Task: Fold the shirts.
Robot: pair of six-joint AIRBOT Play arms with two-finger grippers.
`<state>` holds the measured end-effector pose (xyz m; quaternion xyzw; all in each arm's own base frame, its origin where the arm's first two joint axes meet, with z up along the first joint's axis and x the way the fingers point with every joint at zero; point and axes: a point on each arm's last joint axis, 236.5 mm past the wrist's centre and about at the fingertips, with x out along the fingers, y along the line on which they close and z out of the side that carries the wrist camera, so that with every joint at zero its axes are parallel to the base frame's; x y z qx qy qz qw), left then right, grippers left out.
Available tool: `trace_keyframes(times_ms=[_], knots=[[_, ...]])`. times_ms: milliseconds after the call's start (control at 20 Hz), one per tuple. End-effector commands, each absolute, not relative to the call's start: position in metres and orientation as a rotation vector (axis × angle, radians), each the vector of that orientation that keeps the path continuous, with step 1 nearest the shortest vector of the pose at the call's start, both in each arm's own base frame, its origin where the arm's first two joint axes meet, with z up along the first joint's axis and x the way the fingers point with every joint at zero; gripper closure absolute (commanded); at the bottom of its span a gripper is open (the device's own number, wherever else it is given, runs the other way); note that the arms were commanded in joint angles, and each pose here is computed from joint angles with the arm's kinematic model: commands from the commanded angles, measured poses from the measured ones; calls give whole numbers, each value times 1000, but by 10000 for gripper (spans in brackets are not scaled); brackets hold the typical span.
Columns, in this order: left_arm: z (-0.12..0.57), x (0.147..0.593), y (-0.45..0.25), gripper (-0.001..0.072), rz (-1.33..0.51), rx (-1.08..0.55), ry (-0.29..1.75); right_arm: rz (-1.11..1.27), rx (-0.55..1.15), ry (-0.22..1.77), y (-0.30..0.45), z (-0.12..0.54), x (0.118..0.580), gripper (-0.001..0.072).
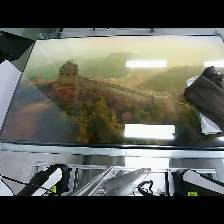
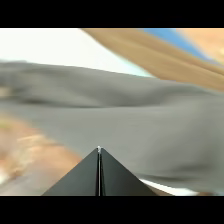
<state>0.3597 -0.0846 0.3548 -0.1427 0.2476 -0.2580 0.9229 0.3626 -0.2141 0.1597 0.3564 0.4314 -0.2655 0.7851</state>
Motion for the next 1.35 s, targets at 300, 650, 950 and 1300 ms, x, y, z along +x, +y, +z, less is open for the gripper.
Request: trace_keyframes(times_ms=[300, 650, 950, 1300], knots=[[209, 301, -125, 689, -545, -331, 827, 165, 366, 1083, 68, 146, 398, 695], [91, 242, -191, 688, -629, -389, 1011, 433, 212, 1220, 188, 61, 296, 694], [81, 236, -194, 688, -630, -392, 1001, 469, 195, 1235, 201, 58, 287, 692], [81, 237, -194, 688, -630, -393, 999, 469, 195, 1234, 201, 58, 287, 692]])
